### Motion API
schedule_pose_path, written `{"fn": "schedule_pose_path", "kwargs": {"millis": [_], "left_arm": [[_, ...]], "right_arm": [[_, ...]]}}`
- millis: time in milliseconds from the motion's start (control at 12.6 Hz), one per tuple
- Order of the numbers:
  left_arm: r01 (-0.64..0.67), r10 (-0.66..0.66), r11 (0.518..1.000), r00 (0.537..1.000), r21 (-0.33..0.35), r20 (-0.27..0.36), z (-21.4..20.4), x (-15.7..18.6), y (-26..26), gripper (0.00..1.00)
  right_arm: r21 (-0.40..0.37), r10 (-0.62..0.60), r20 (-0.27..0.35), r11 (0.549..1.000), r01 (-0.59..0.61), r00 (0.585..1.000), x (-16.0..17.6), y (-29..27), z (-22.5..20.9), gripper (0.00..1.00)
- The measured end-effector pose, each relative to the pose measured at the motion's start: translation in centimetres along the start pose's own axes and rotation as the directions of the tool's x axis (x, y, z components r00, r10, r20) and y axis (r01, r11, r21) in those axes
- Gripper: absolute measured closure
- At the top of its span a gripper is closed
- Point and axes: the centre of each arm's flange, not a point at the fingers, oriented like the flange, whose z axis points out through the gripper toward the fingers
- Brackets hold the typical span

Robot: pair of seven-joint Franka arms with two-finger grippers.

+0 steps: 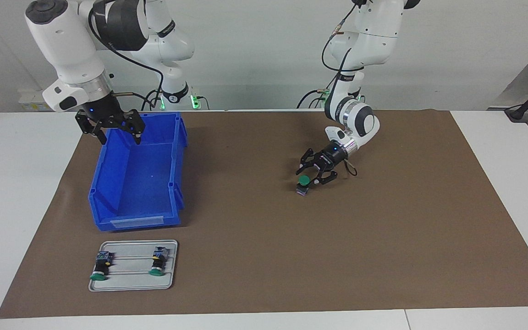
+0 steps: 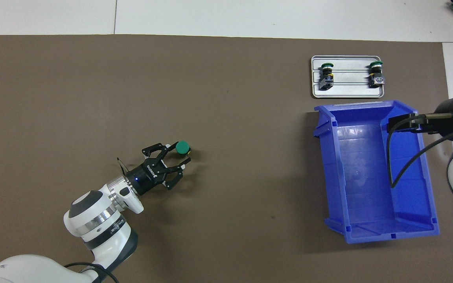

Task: Place and press button with both arms
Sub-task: 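Lower the button onto the table and open the left gripper, then draw the open left gripper back from the button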

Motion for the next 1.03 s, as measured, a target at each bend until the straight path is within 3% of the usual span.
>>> {"fn": "schedule_pose_path", "kwargs": {"millis": [634,1031], "left_arm": [[-0.101,0.118,0.983,0.987,-0.151,0.109,-5.7,-0.6,-5.5,0.37],[-0.056,0.091,0.979,0.981,-0.197,0.174,-8.2,-0.2,-8.3,0.37]], "right_arm": [[0.0,0.0,0.0,1.0,0.0,1.0,0.0,0.0,0.0,0.01],[0.0,0.0,0.0,1.0,0.0,1.0,0.0,0.0,0.0,0.01]]}}
